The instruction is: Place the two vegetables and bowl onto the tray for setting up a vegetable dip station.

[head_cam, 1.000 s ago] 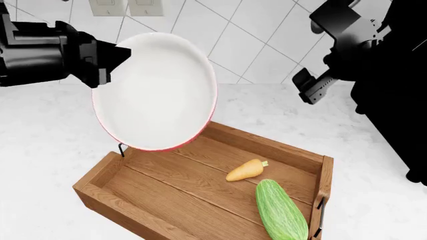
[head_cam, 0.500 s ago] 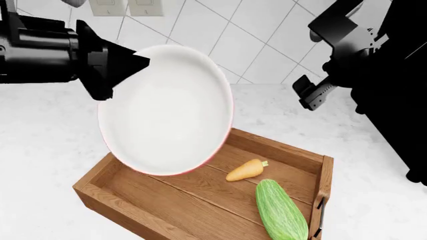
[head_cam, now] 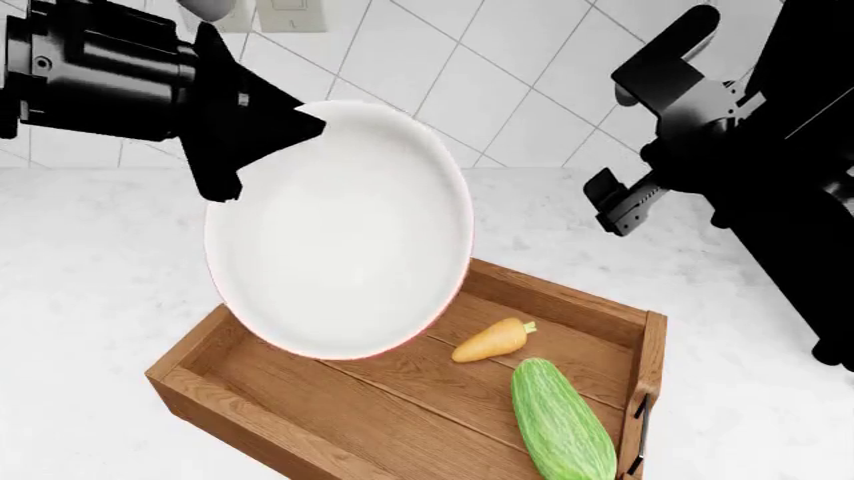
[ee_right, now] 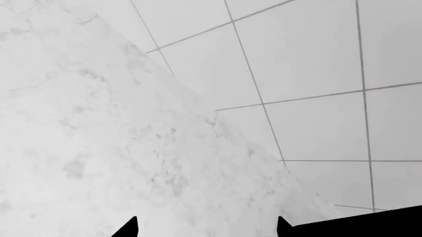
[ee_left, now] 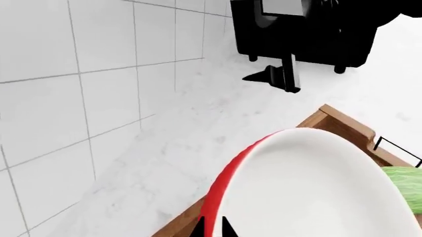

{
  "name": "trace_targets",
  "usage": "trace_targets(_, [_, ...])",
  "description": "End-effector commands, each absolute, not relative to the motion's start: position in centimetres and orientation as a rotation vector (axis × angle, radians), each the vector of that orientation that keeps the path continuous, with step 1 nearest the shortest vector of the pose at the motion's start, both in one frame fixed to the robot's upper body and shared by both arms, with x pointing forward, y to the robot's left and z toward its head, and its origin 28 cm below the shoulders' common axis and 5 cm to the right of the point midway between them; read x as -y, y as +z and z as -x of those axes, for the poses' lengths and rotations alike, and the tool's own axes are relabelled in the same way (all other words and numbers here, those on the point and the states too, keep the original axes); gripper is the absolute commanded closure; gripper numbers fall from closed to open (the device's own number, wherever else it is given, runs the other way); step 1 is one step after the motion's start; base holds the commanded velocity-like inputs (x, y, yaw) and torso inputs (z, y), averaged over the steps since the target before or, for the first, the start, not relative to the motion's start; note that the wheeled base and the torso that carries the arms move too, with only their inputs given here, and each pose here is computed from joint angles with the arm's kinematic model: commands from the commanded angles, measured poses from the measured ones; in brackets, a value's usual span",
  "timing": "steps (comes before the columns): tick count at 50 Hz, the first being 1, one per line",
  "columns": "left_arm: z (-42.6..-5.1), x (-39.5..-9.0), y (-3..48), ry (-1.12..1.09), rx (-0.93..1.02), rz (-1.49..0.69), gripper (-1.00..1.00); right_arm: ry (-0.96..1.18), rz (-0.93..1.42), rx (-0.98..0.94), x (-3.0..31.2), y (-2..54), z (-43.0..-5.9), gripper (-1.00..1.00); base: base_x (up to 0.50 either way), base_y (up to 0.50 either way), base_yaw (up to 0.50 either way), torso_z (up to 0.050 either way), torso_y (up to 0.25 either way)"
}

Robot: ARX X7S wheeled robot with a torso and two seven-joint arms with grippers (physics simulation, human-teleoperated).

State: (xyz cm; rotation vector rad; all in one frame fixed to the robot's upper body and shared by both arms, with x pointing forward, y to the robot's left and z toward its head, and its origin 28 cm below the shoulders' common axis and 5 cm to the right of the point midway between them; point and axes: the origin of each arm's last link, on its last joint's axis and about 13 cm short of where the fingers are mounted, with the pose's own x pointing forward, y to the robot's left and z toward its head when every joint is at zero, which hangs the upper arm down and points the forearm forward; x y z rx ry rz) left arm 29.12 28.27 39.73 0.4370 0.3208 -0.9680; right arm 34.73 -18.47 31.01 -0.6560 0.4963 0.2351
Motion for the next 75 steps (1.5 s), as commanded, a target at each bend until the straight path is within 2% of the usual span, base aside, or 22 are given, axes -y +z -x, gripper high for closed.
trace_targets(1, [-28.6, -27.5, 39.6, -1.042, -0.328, -0.497, 1.0, 0.232, 0.65, -0.496, 18.6, 30.7, -34.6, -1.0, 0.0, 0.0, 0.0, 0.0, 0.0])
trace_targets(8, [-28.3, -26.9, 38.9, -1.101, -0.368, -0.501, 1.0, 0.225, 0.646, -0.502, 18.8, 30.7, -34.5, -1.0, 0.0, 0.0, 0.0, 0.0, 0.001])
trace_targets(17, [-28.3, -26.7, 41.0, -1.121, -0.318, -0.525, 1.0, 0.229, 0.646, -0.512, 18.7, 30.1, -34.6, -1.0, 0.0, 0.0, 0.0, 0.0, 0.0])
trace_targets(33, [-27.8, -26.9, 40.9, -1.141, -0.395, -0.579, 1.0, 0.235, 0.636, -0.516, 18.9, 29.5, -34.5, -1.0, 0.0, 0.0, 0.0, 0.001, 0.001])
trace_targets(75, [-31.4, -26.3, 36.1, -1.09, -0.488, -0.651, 1.0, 0.188, 0.62, -0.525, 19.9, 29.4, -33.2, -1.0, 0.0, 0.0, 0.0, 0.0, 0.0])
